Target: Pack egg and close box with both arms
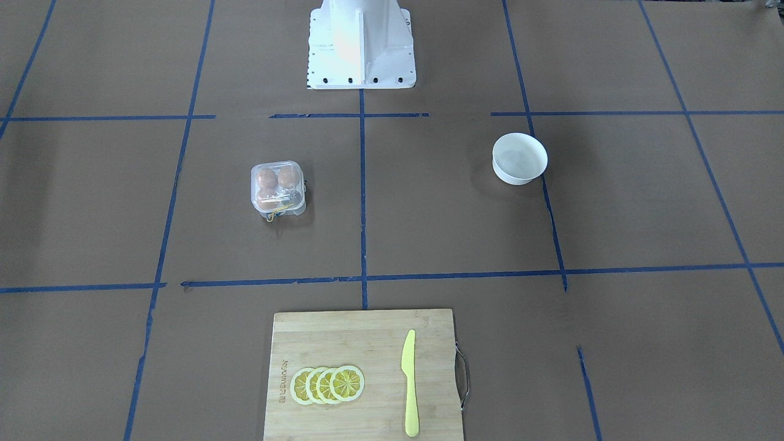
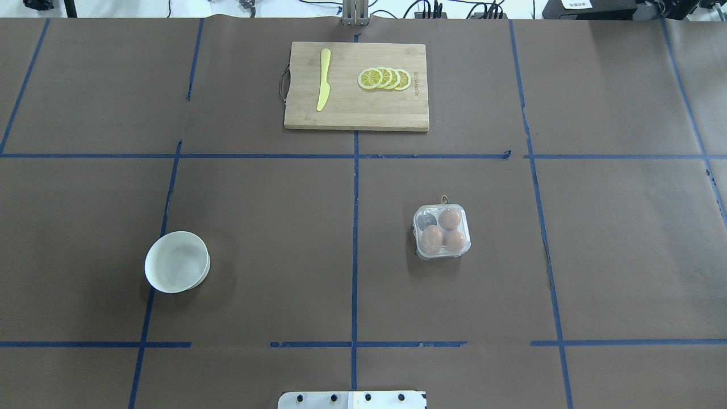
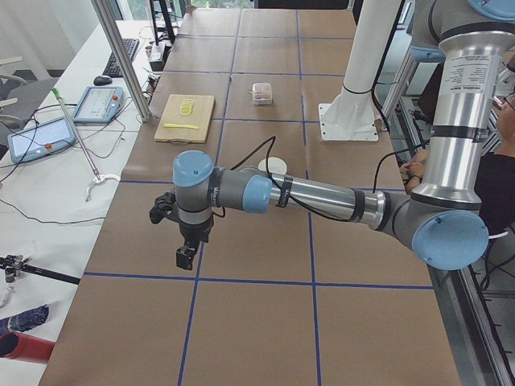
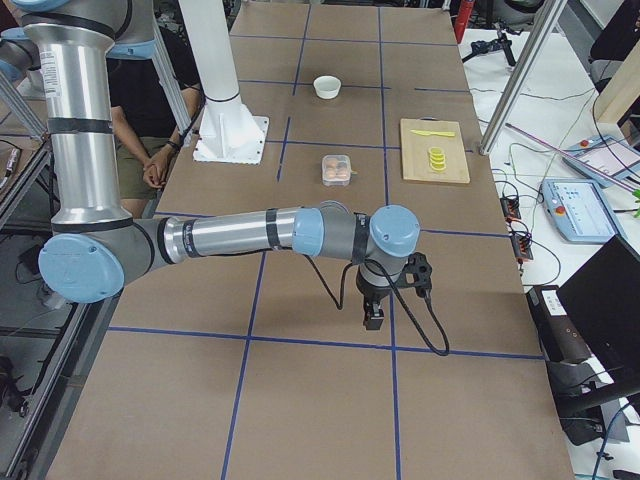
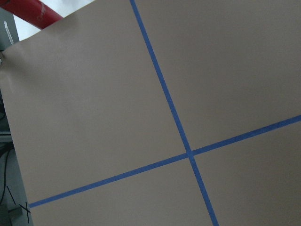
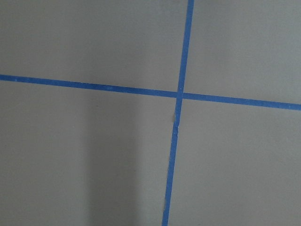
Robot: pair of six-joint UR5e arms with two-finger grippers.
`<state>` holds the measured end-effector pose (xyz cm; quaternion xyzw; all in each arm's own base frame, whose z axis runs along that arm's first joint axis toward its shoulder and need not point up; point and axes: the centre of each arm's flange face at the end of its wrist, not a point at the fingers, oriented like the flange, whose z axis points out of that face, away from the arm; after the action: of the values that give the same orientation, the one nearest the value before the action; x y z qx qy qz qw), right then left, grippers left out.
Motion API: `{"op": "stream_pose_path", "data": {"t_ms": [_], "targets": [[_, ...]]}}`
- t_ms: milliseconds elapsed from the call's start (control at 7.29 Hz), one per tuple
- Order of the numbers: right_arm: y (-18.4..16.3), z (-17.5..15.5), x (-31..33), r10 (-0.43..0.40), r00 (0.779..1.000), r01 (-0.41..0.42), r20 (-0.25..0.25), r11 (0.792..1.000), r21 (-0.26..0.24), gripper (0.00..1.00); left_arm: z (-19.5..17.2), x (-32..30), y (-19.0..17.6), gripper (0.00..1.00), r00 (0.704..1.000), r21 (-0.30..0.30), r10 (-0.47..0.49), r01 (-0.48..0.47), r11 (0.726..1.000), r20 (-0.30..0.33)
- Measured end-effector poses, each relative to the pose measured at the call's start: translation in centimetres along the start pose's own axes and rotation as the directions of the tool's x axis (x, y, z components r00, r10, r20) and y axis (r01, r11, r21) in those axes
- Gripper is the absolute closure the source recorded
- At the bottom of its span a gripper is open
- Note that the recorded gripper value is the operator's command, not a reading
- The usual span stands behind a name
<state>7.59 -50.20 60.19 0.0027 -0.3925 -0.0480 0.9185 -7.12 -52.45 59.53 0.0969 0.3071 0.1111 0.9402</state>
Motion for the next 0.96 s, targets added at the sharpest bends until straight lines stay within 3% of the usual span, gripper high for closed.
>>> {"op": "stream_pose_path", "data": {"t_ms": [411,685,960], "targets": [[1.0,-0.1,3.0,0.044,0.999,-0.044,0.002,0.999,0.018,0.00,2.6,-1.4,3.9,0.00,0.995,-0.047,-0.094,0.092,0.995,-0.039],[2.4,0.0,5.0,0.088,0.996,-0.089,0.012,0.996,0.021,0.00,3.2,-1.7,4.3,0.00,0.984,-0.042,-0.174,0.172,0.984,-0.038],[2.9,0.2,5.6,0.102,0.995,-0.103,0.015,0.995,0.020,0.00,3.7,-1.6,4.7,0.00,0.982,-0.025,-0.177,0.175,0.984,-0.060]]}}
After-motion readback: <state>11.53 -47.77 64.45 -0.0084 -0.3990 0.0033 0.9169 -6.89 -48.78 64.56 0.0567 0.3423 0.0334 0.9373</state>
